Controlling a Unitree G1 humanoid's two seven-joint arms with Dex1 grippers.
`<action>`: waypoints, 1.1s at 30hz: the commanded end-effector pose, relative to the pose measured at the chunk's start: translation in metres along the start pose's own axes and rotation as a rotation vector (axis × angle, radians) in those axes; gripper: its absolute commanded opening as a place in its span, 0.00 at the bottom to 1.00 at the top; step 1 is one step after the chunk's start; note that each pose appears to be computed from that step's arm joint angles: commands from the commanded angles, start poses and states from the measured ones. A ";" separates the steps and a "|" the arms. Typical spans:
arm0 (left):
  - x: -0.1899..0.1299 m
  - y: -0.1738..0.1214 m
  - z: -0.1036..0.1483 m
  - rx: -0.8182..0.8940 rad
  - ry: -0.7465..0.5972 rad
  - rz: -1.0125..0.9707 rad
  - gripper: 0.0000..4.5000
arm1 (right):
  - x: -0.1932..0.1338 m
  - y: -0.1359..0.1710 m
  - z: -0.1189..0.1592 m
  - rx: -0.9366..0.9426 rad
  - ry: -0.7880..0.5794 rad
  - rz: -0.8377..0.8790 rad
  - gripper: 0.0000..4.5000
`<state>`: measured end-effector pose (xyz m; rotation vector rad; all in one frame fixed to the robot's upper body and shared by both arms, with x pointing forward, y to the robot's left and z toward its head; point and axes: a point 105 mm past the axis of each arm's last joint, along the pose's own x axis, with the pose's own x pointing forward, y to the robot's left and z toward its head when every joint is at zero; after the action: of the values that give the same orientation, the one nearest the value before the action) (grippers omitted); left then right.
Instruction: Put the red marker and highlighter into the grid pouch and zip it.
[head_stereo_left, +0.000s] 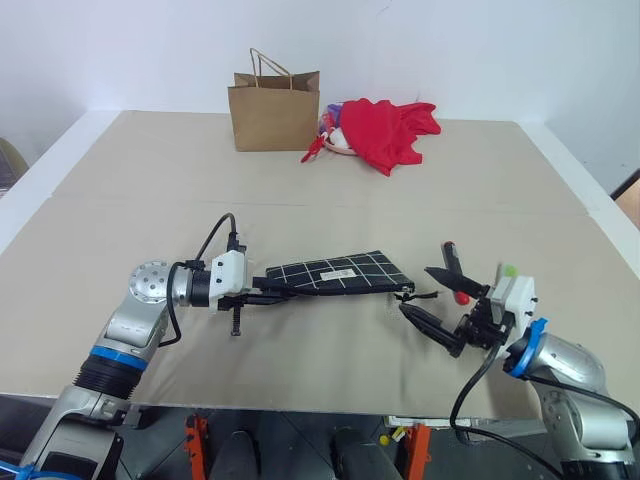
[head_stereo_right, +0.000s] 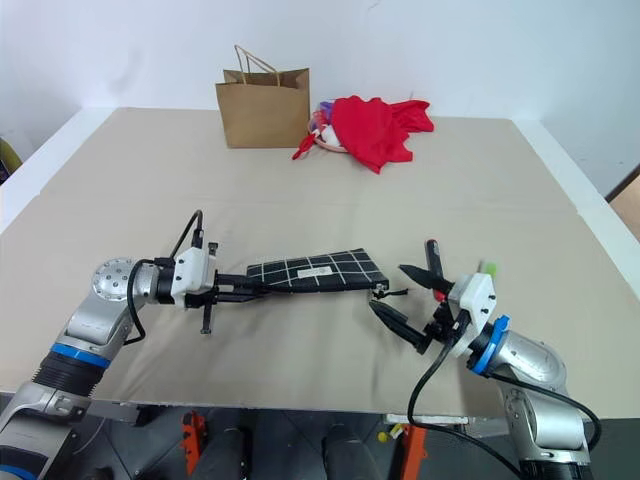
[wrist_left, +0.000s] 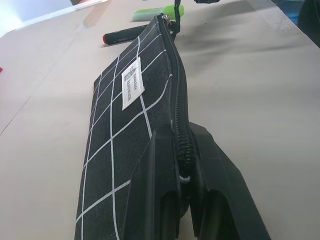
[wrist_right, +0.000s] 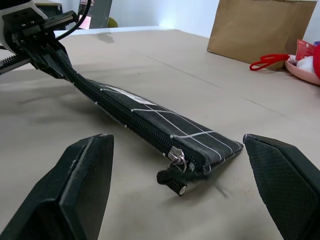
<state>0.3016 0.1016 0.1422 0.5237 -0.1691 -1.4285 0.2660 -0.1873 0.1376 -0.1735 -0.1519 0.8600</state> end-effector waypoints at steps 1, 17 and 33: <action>-0.005 0.006 0.010 0.042 -0.011 0.030 0.00 | -0.001 -0.001 0.006 -0.019 -0.039 -0.006 0.99; -0.003 0.005 0.011 0.061 -0.006 0.027 0.00 | 0.007 0.005 0.009 -0.042 -0.082 0.055 0.01; 0.027 0.011 0.023 0.188 -0.061 0.052 0.00 | 0.100 0.054 0.036 -0.081 -0.020 0.324 0.01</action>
<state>0.3064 0.0750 0.1510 0.6009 -0.3047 -1.3908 0.2820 -0.0827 0.1583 -0.2425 -0.1496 1.1708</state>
